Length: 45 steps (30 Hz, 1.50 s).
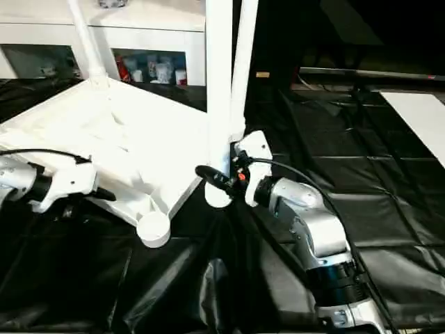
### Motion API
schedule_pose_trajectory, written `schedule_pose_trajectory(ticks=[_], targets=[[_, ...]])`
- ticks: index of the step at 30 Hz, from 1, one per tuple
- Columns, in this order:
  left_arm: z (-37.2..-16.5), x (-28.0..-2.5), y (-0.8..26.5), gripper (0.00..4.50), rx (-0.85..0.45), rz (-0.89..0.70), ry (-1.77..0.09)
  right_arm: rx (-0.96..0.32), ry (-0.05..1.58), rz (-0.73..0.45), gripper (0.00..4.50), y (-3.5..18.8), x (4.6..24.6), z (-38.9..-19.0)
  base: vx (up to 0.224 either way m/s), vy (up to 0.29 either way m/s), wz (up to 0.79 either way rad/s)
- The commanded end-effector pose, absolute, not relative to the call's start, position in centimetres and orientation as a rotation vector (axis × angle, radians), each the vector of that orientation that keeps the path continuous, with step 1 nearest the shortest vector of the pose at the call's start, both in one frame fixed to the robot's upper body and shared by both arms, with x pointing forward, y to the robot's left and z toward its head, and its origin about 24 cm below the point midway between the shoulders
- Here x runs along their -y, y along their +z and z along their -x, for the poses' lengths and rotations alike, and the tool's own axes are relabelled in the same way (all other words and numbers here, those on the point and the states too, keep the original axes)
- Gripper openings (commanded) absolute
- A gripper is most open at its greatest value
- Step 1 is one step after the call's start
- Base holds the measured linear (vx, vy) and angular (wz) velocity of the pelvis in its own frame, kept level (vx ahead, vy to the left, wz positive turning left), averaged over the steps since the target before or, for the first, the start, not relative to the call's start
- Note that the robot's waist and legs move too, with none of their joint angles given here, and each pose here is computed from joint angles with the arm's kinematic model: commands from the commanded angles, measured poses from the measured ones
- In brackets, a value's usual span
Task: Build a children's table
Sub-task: Insert table leg to table base
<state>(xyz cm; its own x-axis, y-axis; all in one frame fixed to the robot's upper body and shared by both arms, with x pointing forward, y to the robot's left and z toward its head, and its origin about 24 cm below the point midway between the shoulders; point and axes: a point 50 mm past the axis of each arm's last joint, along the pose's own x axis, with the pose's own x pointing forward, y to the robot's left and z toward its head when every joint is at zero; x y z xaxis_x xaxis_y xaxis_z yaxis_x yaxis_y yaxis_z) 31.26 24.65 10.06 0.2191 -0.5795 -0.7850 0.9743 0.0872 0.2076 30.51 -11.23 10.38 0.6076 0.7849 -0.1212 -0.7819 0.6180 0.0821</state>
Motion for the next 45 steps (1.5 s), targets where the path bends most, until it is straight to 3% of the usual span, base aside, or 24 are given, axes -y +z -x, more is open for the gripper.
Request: schedule_pose_trajectory(ticks=[1, 11, 19, 24, 26, 30, 34, 45], targets=[[-31.8, -24.3, 9.9, 2.96, -0.594, -0.882, -1.258, -0.144, 0.903, -0.01, 1.86, 10.7, 11.3, -30.5, 0.0, 0.0, 0.0], [-32.7, -23.4, 8.6, 2.14, -0.555, -0.88, -1.24, -0.151, 0.919, -0.008, 1.86, 10.5, 10.7, -30.1, 0.0, 0.0, 0.0], [-33.0, -23.2, 6.6, 1.49, -0.66, -0.932, -1.258, -0.165, 0.932, 0.005, 1.86, 9.9, 10.2, -29.7, 0.0, 0.0, 0.0], [-32.9, -23.3, 6.0, 1.32, -0.73, -0.906, -1.256, -0.178, 0.944, 0.005, 1.86, 9.8, 10.3, -29.3, 0.0, 0.0, 0.0], [-32.7, -22.0, 5.6, 1.19, -0.738, -0.742, -1.29, -0.186, 0.945, 0.005, 1.86, 9.6, 10.4, -29.2, 0.0, 0.0, 0.0], [-32.5, -20.9, 5.3, 1.04, -0.734, -0.627, -1.304, -0.188, 0.899, -0.013, 1.86, 9.3, 10.5, -29.3, 0.0, 0.0, 0.0], [-32.2, -19.8, 4.7, 0.86, -0.705, -0.508, -1.191, -0.186, 0.827, -0.04, 1.86, 9.1, 10.1, -30.0, 0.0, 0.0, 0.0], [-30.8, -16.9, 3.6, 0.54, -0.634, -0.465, -0.937, -0.14, 0.623, -0.084, 1.86, 9.8, 11.0, -32.1, 0.0, 0.0, 0.0]])
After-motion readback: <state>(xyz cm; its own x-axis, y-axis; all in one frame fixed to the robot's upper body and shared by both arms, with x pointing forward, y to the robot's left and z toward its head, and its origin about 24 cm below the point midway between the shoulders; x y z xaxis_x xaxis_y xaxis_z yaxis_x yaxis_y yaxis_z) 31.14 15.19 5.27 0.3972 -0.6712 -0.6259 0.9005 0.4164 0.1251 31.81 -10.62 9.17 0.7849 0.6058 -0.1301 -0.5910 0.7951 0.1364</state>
